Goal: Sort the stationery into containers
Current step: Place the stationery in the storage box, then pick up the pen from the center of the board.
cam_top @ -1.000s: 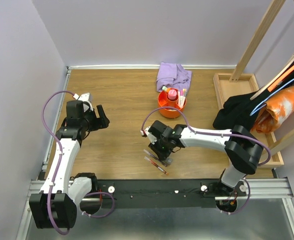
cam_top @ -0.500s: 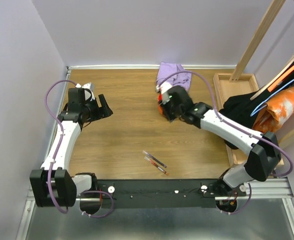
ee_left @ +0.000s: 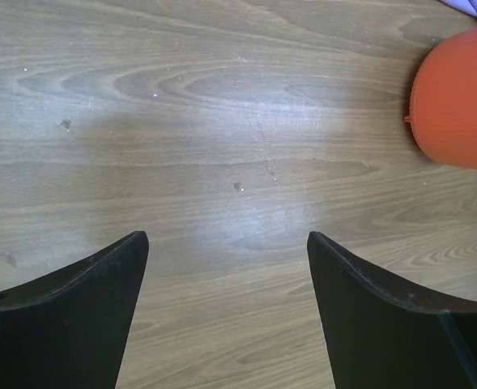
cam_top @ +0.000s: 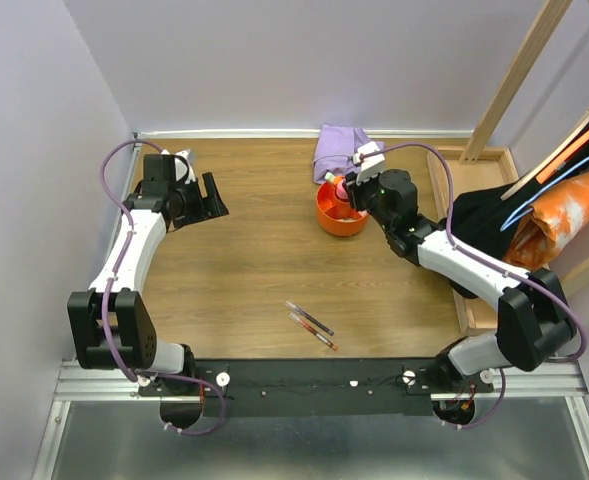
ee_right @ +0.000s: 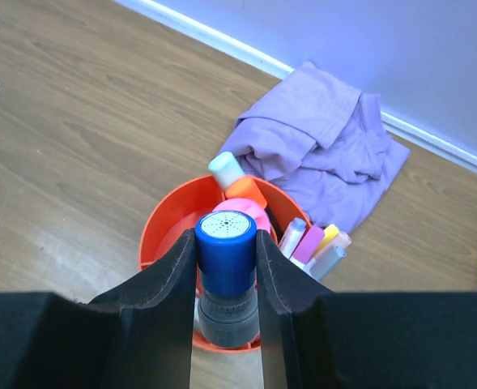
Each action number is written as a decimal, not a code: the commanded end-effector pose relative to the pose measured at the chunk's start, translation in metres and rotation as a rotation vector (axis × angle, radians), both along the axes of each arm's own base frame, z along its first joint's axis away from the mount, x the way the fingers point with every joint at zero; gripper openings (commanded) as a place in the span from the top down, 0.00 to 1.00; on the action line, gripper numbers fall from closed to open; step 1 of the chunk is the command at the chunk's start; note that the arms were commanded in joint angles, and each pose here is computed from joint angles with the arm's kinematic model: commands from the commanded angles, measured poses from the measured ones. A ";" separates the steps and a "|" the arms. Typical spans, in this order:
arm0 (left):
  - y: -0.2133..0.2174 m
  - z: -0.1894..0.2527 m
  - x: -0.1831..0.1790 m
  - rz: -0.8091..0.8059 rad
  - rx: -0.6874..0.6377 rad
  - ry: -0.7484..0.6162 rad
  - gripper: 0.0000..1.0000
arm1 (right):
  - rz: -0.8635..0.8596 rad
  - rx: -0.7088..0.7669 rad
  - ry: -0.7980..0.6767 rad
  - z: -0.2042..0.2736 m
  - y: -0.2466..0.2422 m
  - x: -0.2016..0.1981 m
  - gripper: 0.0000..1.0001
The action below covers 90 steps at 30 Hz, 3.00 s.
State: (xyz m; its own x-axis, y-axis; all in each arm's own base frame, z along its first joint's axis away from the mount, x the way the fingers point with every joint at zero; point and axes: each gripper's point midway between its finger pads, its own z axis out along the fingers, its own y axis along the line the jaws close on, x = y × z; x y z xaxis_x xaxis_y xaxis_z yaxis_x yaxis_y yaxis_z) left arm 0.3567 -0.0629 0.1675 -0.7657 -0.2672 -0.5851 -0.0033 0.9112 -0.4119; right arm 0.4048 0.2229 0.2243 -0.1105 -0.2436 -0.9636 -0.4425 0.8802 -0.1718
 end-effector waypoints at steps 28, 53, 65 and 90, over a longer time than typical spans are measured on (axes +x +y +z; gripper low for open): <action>0.011 -0.015 0.015 -0.040 0.091 0.042 0.12 | 0.126 0.086 0.037 -0.062 0.022 0.006 0.99; 0.005 -0.005 0.011 -0.051 0.067 -0.004 0.12 | 0.274 0.004 -0.125 -0.009 0.019 -0.027 0.48; -0.037 0.013 -0.019 -0.224 0.102 -0.103 0.11 | 0.583 -0.069 0.379 -0.036 0.051 -0.138 0.48; -0.129 0.007 -0.150 -1.154 0.183 -0.387 0.22 | 0.058 -0.150 0.529 -0.048 0.013 -0.083 0.53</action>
State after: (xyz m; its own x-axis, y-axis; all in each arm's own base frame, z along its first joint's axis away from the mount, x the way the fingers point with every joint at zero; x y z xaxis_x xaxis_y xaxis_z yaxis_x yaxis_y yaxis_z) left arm 0.2593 -0.1289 0.1785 -0.5619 0.2959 -0.7725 0.6403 0.7468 -0.1797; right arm 0.2306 0.3001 0.1110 -0.4915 -0.5866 -0.6437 -0.7898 0.6117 0.0455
